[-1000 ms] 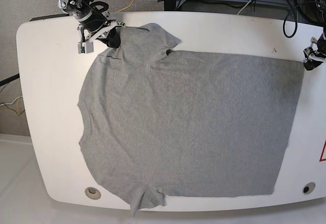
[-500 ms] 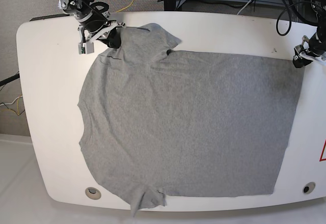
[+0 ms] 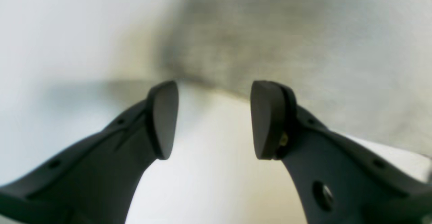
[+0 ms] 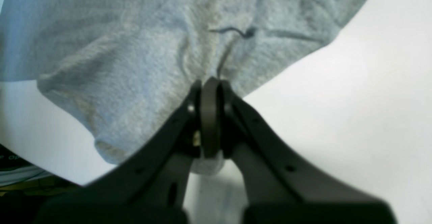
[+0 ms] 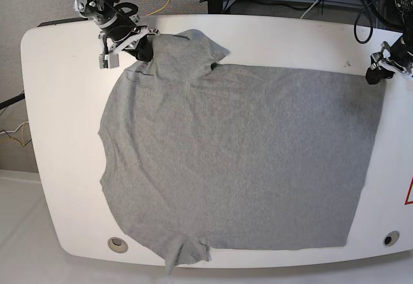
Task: Fold the T-shirt properly
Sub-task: 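Lower the left gripper onto the shirt's shoulder edge and pinch it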
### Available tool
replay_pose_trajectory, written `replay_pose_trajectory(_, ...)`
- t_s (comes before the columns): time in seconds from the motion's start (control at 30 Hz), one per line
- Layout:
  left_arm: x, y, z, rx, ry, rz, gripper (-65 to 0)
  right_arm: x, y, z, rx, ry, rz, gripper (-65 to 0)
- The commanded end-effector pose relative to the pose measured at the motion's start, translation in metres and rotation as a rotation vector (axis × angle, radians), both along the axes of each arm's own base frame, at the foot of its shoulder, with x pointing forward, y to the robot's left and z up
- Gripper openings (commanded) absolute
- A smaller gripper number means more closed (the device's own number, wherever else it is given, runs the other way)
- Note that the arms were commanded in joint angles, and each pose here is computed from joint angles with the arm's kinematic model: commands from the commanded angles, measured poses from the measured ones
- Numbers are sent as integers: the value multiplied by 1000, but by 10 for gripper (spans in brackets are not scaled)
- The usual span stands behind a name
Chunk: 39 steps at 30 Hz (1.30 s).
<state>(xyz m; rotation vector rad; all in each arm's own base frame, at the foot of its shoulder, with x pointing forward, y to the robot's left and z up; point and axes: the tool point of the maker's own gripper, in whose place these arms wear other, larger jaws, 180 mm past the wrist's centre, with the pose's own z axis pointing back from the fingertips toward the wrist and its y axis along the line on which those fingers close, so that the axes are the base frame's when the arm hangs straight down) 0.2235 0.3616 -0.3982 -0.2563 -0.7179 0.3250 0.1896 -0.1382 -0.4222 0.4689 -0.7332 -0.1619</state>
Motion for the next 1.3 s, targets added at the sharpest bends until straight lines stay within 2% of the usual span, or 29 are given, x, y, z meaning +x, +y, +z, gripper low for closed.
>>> replay_pose_trajectory(0.0,8,5,13,14,-43,-12,-336,3,-2,5,-2,-19,4,-650)
replay_pose_trajectory(0.43,7,9,5,-24,-45,52,-332,3,-2,6,-1,-24,1,-650)
replay_pose_trajectory(0.5,6,6,-1,-25,-30,46,-355,4,-1,6,1,-24,1,-650)
replay_pose_trajectory(0.57,6,7,-1,-25,-31,49,-383,5,-1,6,1,-25,1,-650)
replay_pose_trajectory(0.7,6,6,-2,-24,-34,54,-493,5,-2,6,-1,-28,0,-650)
replay_pose_trajectory(0.8,5,5,-4,-22,-31,58,-626,6,-2,7,-2,-30,1,-650)
replay_pose_trajectory(0.83,4,5,-5,-18,-27,60,-650,6,-2,8,-4,-33,-1,-650)
replay_pose_trajectory(1.17,5,9,-5,22,-27,58,-639,6,-2,8,-2,-34,0,-650)
replay_pose_trajectory(1.23,9,9,-1,11,-43,53,-598,6,-2,7,2,-33,-3,-650)
replay_pose_trajectory(1.27,9,9,-1,11,-41,50,-554,5,-2,7,2,-32,-3,-650)
